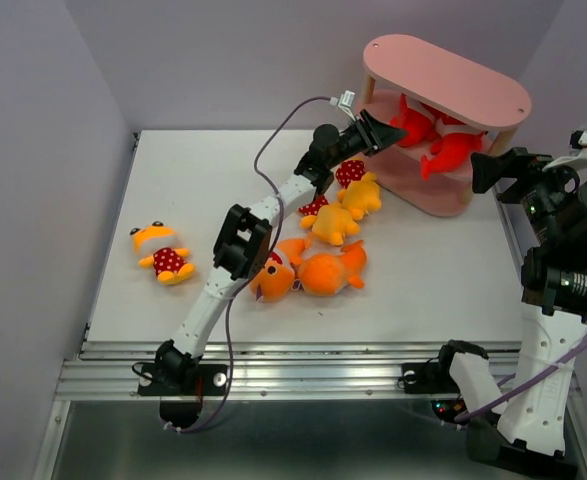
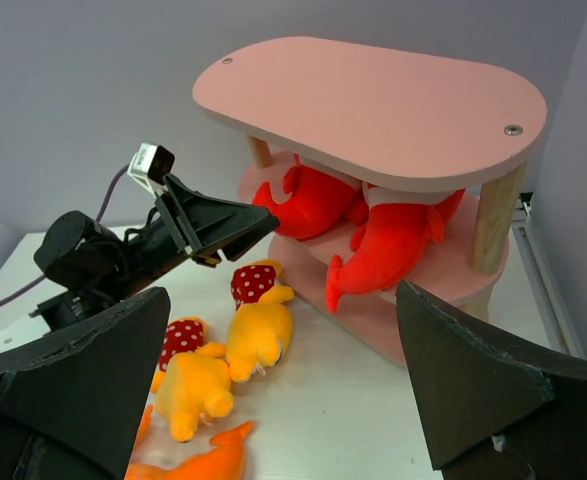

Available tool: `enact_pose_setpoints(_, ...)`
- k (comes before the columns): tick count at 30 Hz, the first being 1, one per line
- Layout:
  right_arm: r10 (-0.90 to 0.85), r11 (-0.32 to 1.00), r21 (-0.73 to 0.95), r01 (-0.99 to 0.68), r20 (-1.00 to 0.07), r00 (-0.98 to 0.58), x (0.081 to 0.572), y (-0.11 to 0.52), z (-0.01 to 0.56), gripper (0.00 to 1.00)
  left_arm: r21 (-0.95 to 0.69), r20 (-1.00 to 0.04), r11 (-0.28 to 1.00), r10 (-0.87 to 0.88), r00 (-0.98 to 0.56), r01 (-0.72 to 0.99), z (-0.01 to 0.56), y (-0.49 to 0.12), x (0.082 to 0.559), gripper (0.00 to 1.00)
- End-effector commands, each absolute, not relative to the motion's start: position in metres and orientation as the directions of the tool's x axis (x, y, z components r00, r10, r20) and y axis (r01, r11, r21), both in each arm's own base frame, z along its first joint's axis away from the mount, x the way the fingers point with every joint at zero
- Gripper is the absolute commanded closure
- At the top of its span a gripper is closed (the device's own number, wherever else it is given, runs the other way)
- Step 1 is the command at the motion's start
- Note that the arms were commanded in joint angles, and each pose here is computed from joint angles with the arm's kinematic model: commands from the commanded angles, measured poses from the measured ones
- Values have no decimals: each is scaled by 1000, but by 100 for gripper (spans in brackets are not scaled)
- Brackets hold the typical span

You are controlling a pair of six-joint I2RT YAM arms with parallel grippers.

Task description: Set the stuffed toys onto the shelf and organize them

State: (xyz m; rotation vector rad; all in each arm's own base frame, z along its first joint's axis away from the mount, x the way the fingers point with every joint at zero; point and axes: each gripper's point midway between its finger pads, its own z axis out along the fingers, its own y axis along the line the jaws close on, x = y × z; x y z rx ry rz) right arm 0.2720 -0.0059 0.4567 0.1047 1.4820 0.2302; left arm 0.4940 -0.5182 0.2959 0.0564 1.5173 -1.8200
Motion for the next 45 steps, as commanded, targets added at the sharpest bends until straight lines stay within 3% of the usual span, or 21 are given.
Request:
enact_pose_setpoints(1, 206, 976, 194, -104, -970, 132, 266, -5, 472, 0, -794, -460, -57, -595, -659, 606, 349, -507, 495, 45)
enact_pose_setpoints(22, 207, 975, 194, -106, -969, 134, 263, -3, 469, 0, -898, -271, -93, -654, -706, 431, 324, -491, 518, 46)
enact_pose_setpoints(45, 204, 975, 191, -110, -970, 132, 264, -3, 467, 0, -809, -316, -225, -611, -726, 542, 378, -474, 479, 39)
